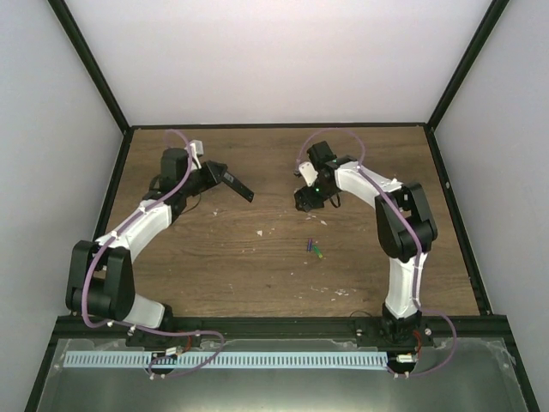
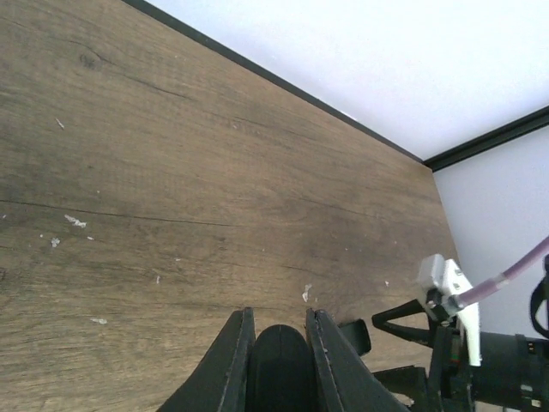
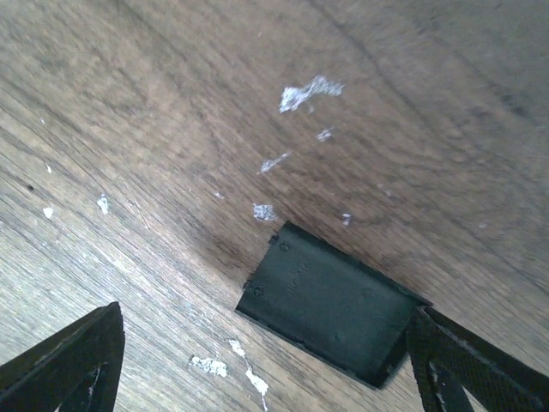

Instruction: Load the batteries into the remote control

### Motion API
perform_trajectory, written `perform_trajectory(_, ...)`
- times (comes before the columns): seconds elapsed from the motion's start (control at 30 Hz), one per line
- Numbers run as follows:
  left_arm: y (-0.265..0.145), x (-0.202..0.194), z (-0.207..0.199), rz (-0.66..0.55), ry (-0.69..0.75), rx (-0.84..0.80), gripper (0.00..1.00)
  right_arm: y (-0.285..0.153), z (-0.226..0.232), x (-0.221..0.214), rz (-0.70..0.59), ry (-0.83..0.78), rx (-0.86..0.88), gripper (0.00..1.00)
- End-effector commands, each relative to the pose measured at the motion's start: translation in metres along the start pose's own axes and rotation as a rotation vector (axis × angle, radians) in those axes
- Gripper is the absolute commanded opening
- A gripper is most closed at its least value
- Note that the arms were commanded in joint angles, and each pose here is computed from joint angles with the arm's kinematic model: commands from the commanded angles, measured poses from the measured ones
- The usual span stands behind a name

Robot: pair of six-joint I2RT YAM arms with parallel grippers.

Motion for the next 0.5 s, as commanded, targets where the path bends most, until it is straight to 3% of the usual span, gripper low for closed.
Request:
perform_trajectory(0.0,-0.005,0.003,-0.002,-0.017,0.022,-0.008,0.0,0.011,0.0,0.003,0.027,-0.06,0.045,0.83)
perform_trajectory(0.47,0.001,0.008,-0.002,-0.018,0.014,-0.003,0.0,0.02,-0.008,0.01,0.008,-0.086,-0.018,0.84)
Point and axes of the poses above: each gripper's point midway between its finger pads, its own y axis out along the fingers, its own z axis along the line the jaws close on, x = y × z, the point moved 6 cm from there along -y, back along the fingers, and after that the axes turned 10 degrees about y, right-handed, at the moved point
